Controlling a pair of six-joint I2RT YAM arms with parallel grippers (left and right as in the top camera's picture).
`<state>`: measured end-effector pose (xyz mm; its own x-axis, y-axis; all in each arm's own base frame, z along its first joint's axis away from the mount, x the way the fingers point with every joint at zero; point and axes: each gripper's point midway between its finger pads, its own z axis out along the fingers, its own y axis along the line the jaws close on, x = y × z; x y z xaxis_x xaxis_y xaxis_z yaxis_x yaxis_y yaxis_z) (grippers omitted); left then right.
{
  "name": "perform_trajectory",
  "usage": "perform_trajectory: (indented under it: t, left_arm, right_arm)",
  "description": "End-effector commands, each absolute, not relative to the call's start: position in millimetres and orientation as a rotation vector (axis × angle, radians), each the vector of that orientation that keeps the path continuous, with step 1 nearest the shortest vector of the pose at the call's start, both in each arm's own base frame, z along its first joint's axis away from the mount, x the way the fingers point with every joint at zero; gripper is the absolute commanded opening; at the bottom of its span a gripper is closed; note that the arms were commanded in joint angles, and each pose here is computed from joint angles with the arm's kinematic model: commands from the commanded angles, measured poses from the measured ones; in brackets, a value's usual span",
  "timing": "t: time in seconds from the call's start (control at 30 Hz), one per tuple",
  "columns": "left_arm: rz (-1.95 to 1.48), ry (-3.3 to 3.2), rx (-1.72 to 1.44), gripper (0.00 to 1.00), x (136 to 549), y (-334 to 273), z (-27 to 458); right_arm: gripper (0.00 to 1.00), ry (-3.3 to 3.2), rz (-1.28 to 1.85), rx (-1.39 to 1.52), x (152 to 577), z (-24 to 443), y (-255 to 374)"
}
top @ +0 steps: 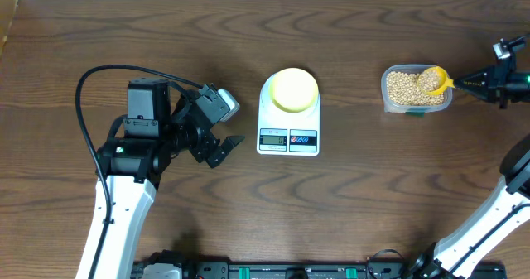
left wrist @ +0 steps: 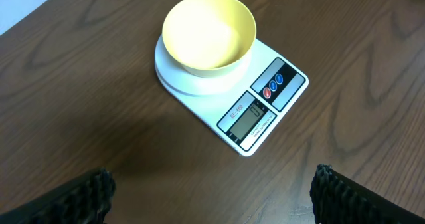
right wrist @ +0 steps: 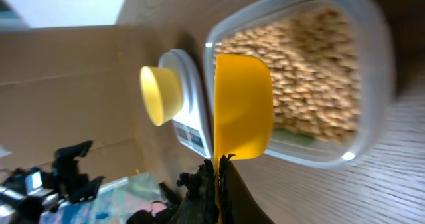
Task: Scoop item into bowl and weigh 50g on scale
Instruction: 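Drag the scoop through the soybeans to fill it, right gripper, then lift the filled yellow scoop out of the tub toward the scale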
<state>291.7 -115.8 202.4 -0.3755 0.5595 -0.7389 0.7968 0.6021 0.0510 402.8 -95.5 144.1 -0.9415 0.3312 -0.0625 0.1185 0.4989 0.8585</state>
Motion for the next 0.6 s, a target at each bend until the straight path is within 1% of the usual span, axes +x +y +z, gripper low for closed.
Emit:
perform_trajectory:
  t: [0.0, 0.13, 0.57]
  left_arm:
    - [-0.393, 2.073, 1.066, 0.96, 295.5, -114.0, 207.9]
    - [-0.393, 2.073, 1.066, 0.96, 295.5, -114.0, 207.9]
    - [-0.393, 2.073, 1.066, 0.96, 295.5, -114.0, 207.9]
  right_arm:
    - [0.01, 2.395, 1.516, 0.304, 414.2, 163.1, -77.5]
    - [0.01, 2.363, 1.576, 0.267, 420.3, 170.6, -57.9]
    - [0.01, 2.370, 1.772, 0.047, 433.5, 184.8, 52.2]
